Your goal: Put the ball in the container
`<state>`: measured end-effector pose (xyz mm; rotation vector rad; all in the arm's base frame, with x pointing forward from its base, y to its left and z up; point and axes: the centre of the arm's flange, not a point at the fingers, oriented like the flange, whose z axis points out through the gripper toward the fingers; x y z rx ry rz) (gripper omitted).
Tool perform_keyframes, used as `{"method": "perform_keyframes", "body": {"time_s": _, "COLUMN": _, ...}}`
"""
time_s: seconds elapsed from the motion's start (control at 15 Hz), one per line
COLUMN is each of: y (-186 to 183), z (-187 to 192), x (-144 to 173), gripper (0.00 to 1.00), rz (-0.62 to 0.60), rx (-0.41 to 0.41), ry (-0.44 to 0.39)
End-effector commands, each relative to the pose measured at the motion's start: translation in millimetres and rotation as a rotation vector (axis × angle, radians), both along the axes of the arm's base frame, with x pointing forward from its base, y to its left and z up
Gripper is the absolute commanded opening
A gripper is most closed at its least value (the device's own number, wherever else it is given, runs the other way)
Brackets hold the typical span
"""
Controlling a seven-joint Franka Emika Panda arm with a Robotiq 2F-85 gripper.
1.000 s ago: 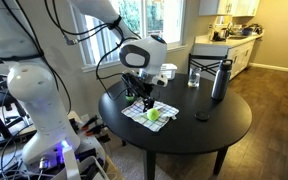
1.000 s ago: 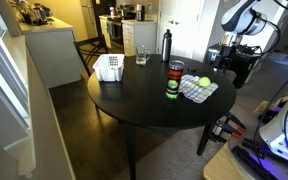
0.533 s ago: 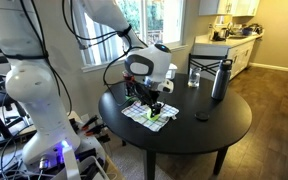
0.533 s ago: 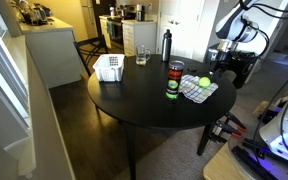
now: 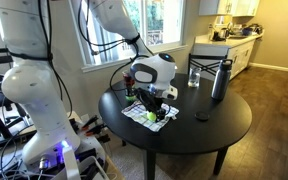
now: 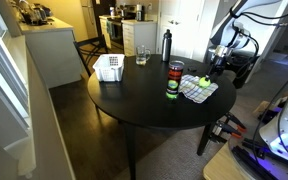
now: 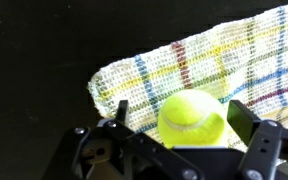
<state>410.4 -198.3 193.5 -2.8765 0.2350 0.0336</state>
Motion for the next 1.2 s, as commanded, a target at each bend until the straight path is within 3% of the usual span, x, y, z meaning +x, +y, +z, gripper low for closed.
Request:
{"method": "perform_keyframes", "body": {"time_s": 0.0, "y": -11.9, "z": -14.1, "x": 2.2, "gripper": 1.00, "rz": 0.010, "rx": -0.001, "ry": -0.042}}
{"method": "perform_keyframes", "body": {"time_s": 0.6, "y": -8.2, "z": -6.0, "x": 5.6, "gripper": 1.00, "rz": 0.093, "rx": 0.052, "ry": -0.201}}
{"method": "perform_keyframes", "body": {"time_s": 1.07, "y": -11.4, "z": -14.7, "x": 1.8, "gripper": 1.00, "rz": 0.102, "rx": 0.068, "ry": -0.211}}
{"method": "perform_keyframes", "body": {"time_s": 1.13, "y": -12.1, "z": -16.1, "x": 1.1, "gripper": 0.96, "rz": 0.105, "rx": 0.070, "ry": -0.209}}
